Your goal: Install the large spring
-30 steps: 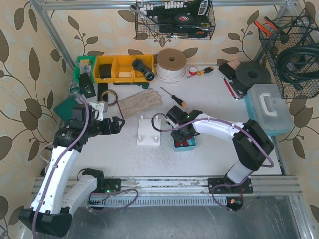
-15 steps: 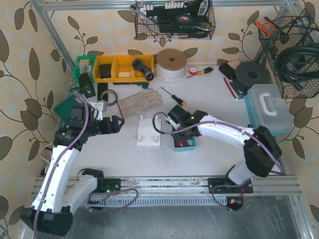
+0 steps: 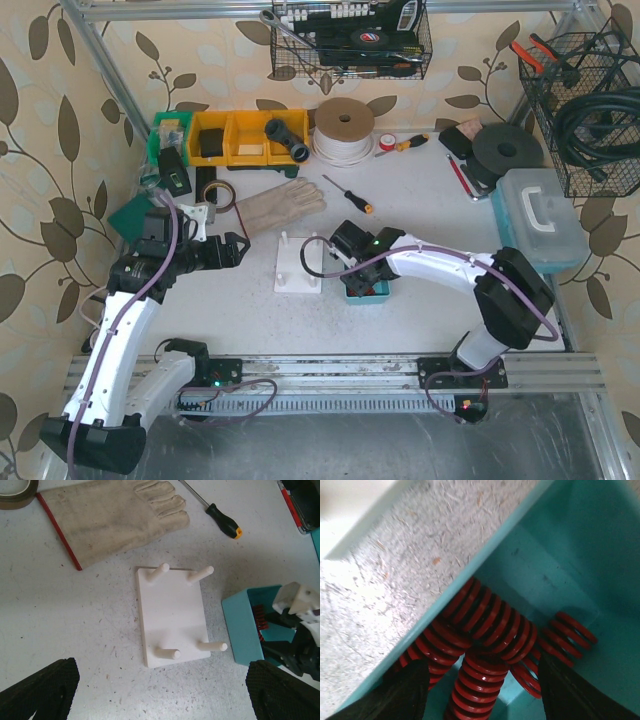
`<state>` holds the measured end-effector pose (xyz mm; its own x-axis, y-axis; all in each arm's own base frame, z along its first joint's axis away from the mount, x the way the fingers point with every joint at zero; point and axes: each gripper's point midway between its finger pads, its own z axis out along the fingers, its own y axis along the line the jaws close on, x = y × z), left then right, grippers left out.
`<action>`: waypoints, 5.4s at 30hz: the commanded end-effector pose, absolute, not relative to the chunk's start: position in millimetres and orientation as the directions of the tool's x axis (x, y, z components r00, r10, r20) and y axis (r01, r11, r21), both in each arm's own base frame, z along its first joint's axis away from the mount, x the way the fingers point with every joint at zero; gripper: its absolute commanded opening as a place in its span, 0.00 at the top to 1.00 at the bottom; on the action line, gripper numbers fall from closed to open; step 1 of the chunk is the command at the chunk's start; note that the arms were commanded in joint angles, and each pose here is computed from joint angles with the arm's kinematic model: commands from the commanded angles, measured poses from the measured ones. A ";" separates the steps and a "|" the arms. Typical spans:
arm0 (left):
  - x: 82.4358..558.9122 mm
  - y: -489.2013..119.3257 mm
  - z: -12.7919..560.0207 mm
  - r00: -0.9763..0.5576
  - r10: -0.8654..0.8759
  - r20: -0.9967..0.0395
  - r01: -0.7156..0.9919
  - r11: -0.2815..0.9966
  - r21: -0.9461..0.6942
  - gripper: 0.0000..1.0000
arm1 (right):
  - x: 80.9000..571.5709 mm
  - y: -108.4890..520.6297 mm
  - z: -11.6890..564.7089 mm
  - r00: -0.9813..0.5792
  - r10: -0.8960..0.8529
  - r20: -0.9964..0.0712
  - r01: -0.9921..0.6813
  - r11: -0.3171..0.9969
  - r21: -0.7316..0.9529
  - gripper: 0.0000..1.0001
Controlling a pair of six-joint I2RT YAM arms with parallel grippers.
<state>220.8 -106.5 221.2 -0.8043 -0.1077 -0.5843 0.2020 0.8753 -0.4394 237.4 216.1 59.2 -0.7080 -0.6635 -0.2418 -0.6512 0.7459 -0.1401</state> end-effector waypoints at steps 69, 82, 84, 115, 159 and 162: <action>223.5 -104.9 225.4 -0.789 -0.120 -0.603 0.210 0.869 -0.447 0.06 | 260.5 178.5 61.1 -0.966 -0.101 -0.239 -0.060 0.983 -0.173 0.46; 221.2 -104.8 229.9 -0.776 -0.123 -0.619 0.219 0.867 -0.448 0.06 | 257.3 173.8 28.2 -0.974 0.087 -0.209 0.131 0.970 -0.205 0.46; 221.1 -104.5 230.2 -0.775 -0.124 -0.620 0.219 0.867 -0.447 0.06 | 257.5 176.4 21.9 -0.976 0.096 -0.198 0.136 0.970 -0.203 0.46; 221.8 -102.6 228.7 -0.776 -0.124 -0.618 0.210 0.873 -0.439 0.06 | 265.2 164.8 8.7 -0.976 0.120 -0.183 0.155 0.969 -0.192 0.97; 211.4 -280.1 233.9 -0.946 -0.037 -0.323 0.250 0.554 -0.794 0.13 | 224.1 311.6 240.5 -0.229 -0.081 -0.970 -0.821 0.551 0.148 1.00; 210.1 -275.9 223.2 -0.952 0.025 -0.306 0.248 0.650 -0.718 0.15 | 221.6 311.7 240.5 -0.220 -0.080 -0.972 -0.828 0.542 0.143 1.00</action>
<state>203.8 -278.6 218.9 -0.9597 -0.0061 -0.2810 0.2288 0.5637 -0.7936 229.1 305.4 218.2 -0.3033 -0.1310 -0.9438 -0.7851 0.5957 0.1696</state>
